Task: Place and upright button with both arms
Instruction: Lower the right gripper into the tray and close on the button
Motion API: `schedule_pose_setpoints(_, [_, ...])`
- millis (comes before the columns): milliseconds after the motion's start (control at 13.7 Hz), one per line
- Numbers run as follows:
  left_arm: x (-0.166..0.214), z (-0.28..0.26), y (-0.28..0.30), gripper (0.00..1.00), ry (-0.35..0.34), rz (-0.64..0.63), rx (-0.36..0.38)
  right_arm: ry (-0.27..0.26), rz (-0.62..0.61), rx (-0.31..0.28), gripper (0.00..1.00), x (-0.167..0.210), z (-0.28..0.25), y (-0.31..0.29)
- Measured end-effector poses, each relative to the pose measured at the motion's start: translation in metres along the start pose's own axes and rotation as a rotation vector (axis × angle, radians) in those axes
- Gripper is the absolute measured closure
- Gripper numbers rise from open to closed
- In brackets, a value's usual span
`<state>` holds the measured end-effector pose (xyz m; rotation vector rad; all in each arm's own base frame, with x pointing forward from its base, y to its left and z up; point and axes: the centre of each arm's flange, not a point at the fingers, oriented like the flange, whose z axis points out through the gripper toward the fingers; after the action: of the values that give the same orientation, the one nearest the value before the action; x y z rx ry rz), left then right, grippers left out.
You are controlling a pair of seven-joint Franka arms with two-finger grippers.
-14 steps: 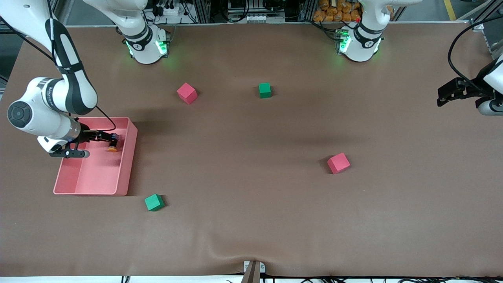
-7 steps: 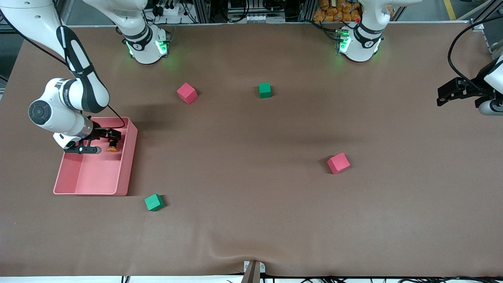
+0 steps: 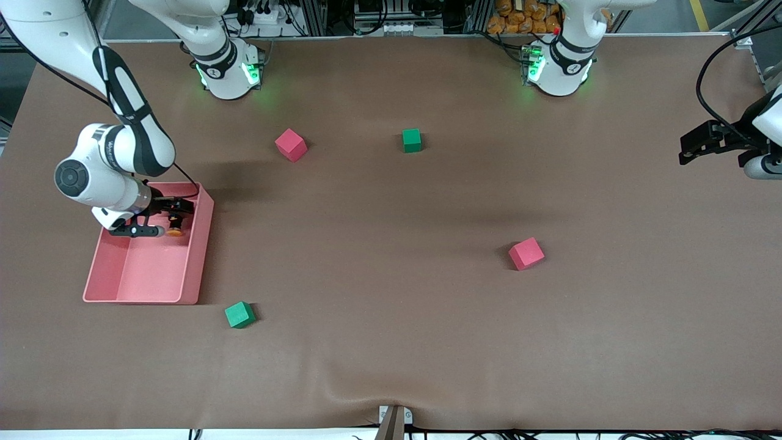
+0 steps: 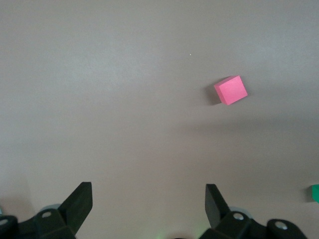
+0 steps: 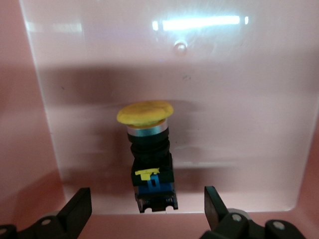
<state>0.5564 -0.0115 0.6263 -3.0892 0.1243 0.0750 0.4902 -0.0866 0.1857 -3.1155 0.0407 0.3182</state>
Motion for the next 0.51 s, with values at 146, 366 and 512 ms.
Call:
schedule_pose_setpoints(146, [0.0000,0.0000,0.0000,0.00,0.000,0.000,0.000,-0.017,0.000,0.002,0.00,-0.0005,0.0106,-0.0003])
schedule_pose_setpoints(366, [0.0000,0.0000,0.0000,0.00,0.000,0.000,0.000,-0.021,0.000,0.003,0.00,-0.0005,0.0144,-0.0004])
schedule_pose_setpoints(512, [0.0000,0.0000,0.0000,0.00,0.000,0.000,0.000,-0.018,0.000,0.002,0.00,-0.0002,0.0141,-0.0003])
